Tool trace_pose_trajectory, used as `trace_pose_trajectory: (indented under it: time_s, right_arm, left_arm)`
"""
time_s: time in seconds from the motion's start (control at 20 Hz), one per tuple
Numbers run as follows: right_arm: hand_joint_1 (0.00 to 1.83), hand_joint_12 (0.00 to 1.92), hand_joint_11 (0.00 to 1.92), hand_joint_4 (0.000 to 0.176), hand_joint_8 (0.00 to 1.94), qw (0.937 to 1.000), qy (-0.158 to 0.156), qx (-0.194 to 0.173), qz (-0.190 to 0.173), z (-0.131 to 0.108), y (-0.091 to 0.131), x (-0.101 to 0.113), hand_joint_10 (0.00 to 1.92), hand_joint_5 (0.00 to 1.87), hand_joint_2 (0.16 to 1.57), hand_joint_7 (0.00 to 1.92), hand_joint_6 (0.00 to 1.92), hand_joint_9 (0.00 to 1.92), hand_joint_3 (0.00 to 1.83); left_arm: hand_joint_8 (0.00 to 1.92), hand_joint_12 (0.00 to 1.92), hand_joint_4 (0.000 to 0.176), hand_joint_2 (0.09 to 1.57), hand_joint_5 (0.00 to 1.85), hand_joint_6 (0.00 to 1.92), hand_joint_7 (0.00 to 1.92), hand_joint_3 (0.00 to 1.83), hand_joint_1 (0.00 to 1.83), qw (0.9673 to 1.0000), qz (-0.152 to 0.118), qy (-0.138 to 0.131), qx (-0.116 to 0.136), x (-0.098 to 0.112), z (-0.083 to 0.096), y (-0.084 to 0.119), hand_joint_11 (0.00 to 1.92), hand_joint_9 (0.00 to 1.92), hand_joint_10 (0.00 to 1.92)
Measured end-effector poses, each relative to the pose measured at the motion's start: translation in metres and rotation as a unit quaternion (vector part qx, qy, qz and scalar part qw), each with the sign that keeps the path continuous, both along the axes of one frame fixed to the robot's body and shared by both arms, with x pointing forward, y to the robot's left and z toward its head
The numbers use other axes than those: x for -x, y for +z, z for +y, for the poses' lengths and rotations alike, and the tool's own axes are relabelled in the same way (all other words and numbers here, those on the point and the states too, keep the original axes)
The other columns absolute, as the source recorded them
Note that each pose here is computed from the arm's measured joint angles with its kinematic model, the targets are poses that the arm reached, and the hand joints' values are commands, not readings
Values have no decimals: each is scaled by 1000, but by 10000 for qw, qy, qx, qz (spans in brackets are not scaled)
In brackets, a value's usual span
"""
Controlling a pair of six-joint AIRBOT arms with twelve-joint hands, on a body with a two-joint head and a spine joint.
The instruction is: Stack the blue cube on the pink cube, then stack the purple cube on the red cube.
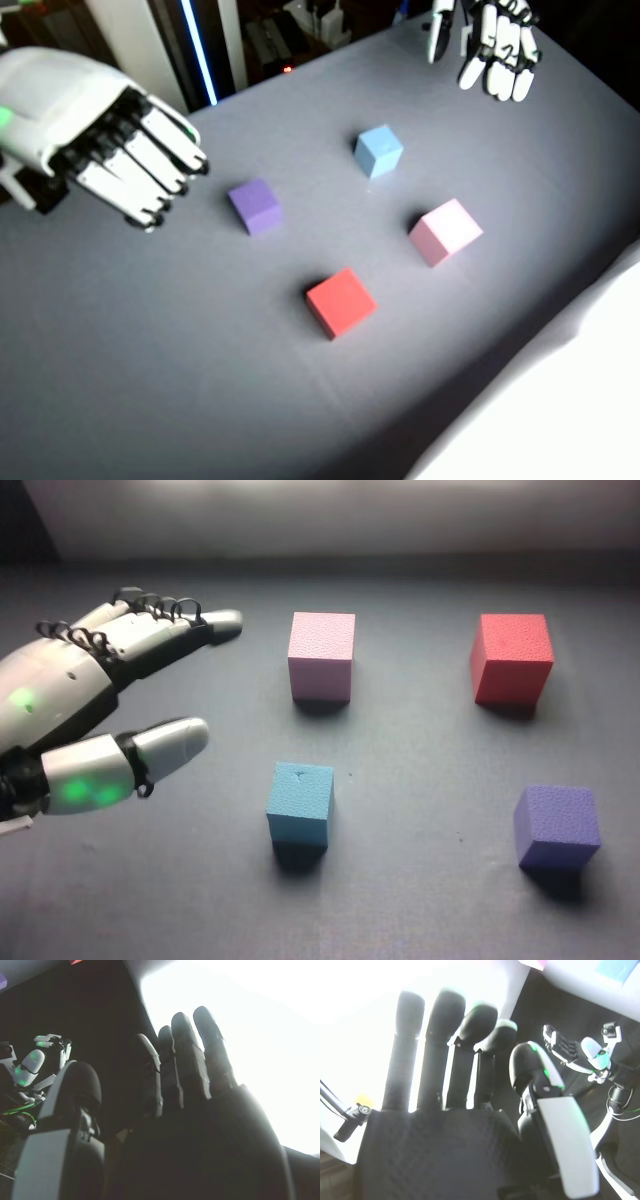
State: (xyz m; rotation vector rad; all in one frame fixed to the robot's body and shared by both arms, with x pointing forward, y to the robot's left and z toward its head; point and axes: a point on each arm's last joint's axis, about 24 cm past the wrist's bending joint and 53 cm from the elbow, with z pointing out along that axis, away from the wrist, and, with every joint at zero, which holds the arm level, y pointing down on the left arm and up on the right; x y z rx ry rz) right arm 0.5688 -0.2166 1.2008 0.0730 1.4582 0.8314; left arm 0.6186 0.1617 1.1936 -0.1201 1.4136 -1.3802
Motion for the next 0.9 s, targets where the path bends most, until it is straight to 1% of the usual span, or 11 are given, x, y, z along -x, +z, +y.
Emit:
trace_pose_trajectory:
  time_s: [0.1, 0.15, 0.25, 0.3, 0.35, 0.4, 0.45, 0.55, 0.7, 0.75, 0.9]
  right_arm:
    - [676, 1782, 10, 0, 91, 10000, 8, 17, -17, 0, 0, -1, 768, 421, 1392, 535, 28, 338, 9]
    - [673, 1758, 1, 0, 59, 10000, 10, 24, -3, 0, 0, -1, 732, 413, 1389, 493, 17, 309, 5]
    - [689, 1715, 4, 0, 5, 10000, -6, 43, 51, -1, -3, -1, 608, 371, 1383, 385, 2, 243, 0]
    - [703, 1666, 0, 0, 0, 9999, 1, 62, 86, 0, -5, -1, 557, 336, 1376, 319, 0, 139, 0]
    - [724, 1625, 0, 0, 1, 9999, 10, 73, 101, 0, -6, -1, 528, 318, 1370, 287, 0, 74, 0]
    - [716, 1554, 0, 0, 1, 9999, 10, 80, 126, 0, -7, -1, 498, 303, 1370, 265, 0, 37, 0]
    - [707, 1443, 0, 0, 4, 9999, 8, 78, 141, 0, -8, -2, 410, 281, 1368, 231, 2, 14, 0]
    - [674, 1411, 0, 0, 0, 9998, -5, 86, 182, 0, -10, -2, 388, 265, 1371, 215, 1, 7, 1]
    - [625, 1447, 0, 0, 0, 9997, -26, 88, 207, -1, -11, -3, 412, 248, 1375, 195, 1, 0, 2]
    - [631, 1471, 0, 0, 2, 9997, -26, 83, 209, -1, -11, -3, 420, 242, 1373, 189, 1, 0, 1]
    - [662, 1518, 0, 0, 5, 9997, -45, 78, 228, -1, -13, -3, 424, 239, 1369, 188, 3, 0, 0]
  left_arm:
    - [8, 136, 79, 1413, 56, 4, 116, 0, 0, 9999, -18, -98, -53, 1, -6, -1, 0, 63, 39]
    - [1, 87, 96, 1412, 12, 0, 80, 0, 8, 9998, 5, -135, -115, 2, -8, -3, 0, 38, 21]
    - [0, 14, 109, 1349, 0, 0, 8, 0, 24, 9997, 86, -156, -181, 0, -12, -8, 0, 2, 1]
    - [0, 2, 84, 1299, 0, 0, 1, 0, 121, 9994, 113, -204, -265, 0, -16, -10, 0, 0, 0]
    - [0, 0, 85, 1229, 0, 0, 0, 0, 164, 9992, 129, -236, -306, 0, -19, -11, 0, 0, 0]
    - [0, 0, 96, 1186, 0, 0, 0, 0, 188, 9987, 142, -294, -395, 0, -23, -13, 0, 0, 0]
    - [0, 0, 131, 1126, 0, 0, 0, 0, 186, 9982, 176, -356, -446, 0, -29, -15, 0, 0, 0]
    - [0, 0, 148, 1082, 0, 0, 0, 0, 226, 9961, 280, -565, -620, 1, -45, -25, 0, 0, 0]
    - [0, 7, 92, 1058, 0, 0, 0, 0, 300, 9914, 592, -839, -806, 1, -66, -49, 14, 0, 0]
    - [0, 370, 75, 997, 0, 0, 0, 79, 349, 9896, 672, -890, -904, 0, -73, -58, 2, 15, 8]
    - [4, 762, 64, 996, 0, 0, 56, 9, 488, 9863, 892, -890, -1068, -6, -82, -77, 0, 56, 29]
